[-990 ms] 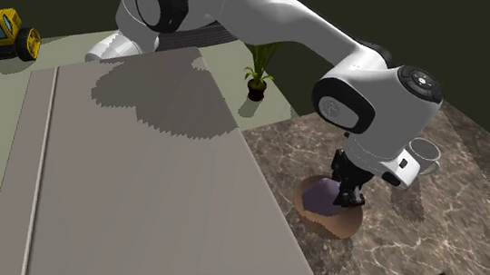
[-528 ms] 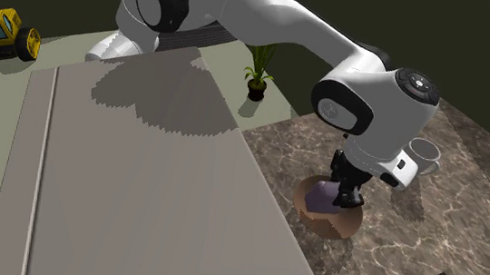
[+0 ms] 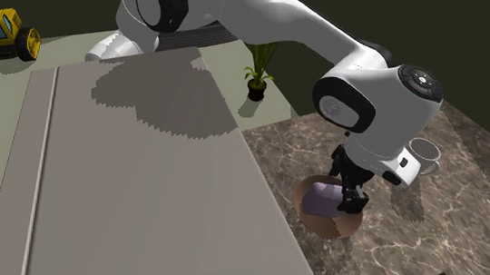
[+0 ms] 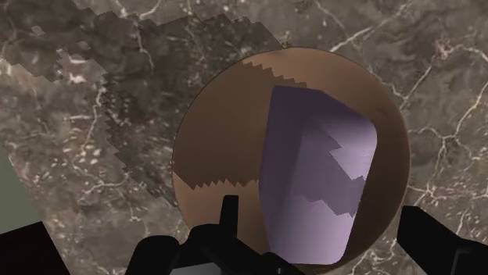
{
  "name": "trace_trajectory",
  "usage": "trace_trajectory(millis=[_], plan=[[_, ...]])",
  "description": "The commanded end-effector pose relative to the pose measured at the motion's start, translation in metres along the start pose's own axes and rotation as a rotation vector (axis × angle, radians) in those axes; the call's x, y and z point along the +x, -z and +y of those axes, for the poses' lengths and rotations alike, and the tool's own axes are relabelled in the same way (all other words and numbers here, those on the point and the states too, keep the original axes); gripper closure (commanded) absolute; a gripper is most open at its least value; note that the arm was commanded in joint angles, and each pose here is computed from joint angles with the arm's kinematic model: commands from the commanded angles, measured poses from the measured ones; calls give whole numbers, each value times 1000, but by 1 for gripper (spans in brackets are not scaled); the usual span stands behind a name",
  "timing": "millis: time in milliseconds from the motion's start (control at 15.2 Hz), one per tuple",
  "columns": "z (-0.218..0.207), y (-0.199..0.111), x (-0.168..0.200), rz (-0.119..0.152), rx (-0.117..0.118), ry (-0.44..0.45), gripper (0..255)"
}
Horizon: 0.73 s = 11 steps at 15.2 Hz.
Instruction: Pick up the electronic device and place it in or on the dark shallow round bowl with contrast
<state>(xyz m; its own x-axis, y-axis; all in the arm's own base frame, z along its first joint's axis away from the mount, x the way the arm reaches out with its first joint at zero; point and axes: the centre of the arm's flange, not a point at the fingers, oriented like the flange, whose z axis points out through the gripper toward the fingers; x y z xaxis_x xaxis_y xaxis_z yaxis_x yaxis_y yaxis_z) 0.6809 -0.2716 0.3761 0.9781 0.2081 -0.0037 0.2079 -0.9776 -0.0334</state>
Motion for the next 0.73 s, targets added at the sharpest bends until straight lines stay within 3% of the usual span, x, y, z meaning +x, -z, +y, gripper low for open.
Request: trace_trajectory(millis=[0,132,660], plan=[[0,20,0,0,0,0,0],[0,44,0,0,0,0,0],[0,43,0,0,0,0,0]])
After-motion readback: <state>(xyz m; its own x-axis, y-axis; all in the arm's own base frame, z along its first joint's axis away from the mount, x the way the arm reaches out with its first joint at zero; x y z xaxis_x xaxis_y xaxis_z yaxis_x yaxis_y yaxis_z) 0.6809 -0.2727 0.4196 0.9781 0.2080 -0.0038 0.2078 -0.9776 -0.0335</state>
